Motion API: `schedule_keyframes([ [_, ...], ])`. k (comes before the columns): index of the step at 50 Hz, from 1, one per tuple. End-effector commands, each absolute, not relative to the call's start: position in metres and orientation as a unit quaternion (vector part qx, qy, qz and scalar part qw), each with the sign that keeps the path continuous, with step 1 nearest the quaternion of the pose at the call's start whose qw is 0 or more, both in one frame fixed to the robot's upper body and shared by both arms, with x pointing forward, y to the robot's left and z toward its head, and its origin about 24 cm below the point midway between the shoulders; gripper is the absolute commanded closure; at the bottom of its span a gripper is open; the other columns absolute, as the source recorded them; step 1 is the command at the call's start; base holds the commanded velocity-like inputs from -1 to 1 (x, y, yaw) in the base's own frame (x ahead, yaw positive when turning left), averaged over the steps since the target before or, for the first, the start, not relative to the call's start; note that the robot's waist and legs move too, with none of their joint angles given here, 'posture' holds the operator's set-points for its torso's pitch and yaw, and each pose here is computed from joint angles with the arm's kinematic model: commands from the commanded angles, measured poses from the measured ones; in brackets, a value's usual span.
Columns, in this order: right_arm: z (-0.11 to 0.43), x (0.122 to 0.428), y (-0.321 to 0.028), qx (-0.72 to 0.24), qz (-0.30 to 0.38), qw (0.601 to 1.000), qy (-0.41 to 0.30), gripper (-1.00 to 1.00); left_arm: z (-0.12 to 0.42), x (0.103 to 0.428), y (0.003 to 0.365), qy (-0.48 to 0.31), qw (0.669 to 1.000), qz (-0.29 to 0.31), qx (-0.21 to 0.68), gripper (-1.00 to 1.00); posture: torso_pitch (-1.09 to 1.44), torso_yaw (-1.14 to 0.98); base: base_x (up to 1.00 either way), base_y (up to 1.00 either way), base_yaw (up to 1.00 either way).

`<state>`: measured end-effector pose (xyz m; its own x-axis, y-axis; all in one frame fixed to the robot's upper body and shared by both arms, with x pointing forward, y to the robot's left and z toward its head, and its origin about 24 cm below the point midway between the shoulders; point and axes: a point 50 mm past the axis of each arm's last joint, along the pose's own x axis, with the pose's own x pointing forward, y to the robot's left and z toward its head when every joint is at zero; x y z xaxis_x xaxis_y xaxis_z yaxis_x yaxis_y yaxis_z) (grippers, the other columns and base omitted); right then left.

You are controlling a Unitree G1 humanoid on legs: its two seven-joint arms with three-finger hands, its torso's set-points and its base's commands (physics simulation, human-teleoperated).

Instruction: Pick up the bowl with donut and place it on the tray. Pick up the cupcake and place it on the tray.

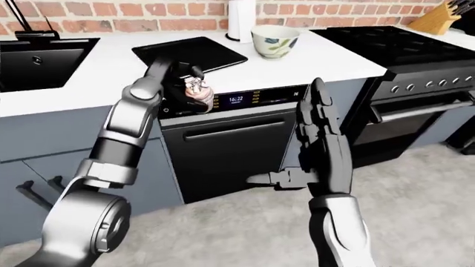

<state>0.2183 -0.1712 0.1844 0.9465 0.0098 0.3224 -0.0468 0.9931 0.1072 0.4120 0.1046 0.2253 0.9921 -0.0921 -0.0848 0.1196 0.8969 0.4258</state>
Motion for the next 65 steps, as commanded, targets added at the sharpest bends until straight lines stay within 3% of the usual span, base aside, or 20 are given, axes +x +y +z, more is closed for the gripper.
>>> schedule_keyframes([
  [1, 0.200, 0.213, -0.168, 0.059, 0.026, 0.976, -0.209, -1.00, 0.269, 0.408, 0.111, -0.047, 0.975, -0.025, 0.217, 1.00, 0.00, 0.00, 0.34, -0.30, 0.00],
  [9, 0.202, 0.210, -0.166, 0.053, 0.023, 0.974, -0.217, -1.00, 0.270, 0.408, 0.113, -0.048, 0.975, -0.023, 0.214, 1.00, 0.00, 0.00, 0.00, 0.00, 0.08],
  [36, 0.203, 0.210, -0.166, 0.047, 0.024, 0.975, -0.218, -1.00, 0.275, 0.406, 0.113, -0.051, 0.975, -0.022, 0.214, 1.00, 0.00, 0.00, 0.00, 0.00, 0.99],
  [49, 0.215, 0.210, -0.167, 0.040, 0.028, 0.973, -0.226, -1.00, 0.283, 0.407, 0.112, -0.056, 0.975, -0.023, 0.213, 1.00, 0.00, 0.00, 0.04, -0.01, 0.00],
  [65, 0.219, 0.210, -0.164, 0.033, 0.032, 0.972, -0.231, -1.00, 0.287, 0.406, 0.115, -0.061, 0.976, -0.019, 0.208, 1.00, 0.00, 0.00, 0.63, -0.12, 0.00],
])
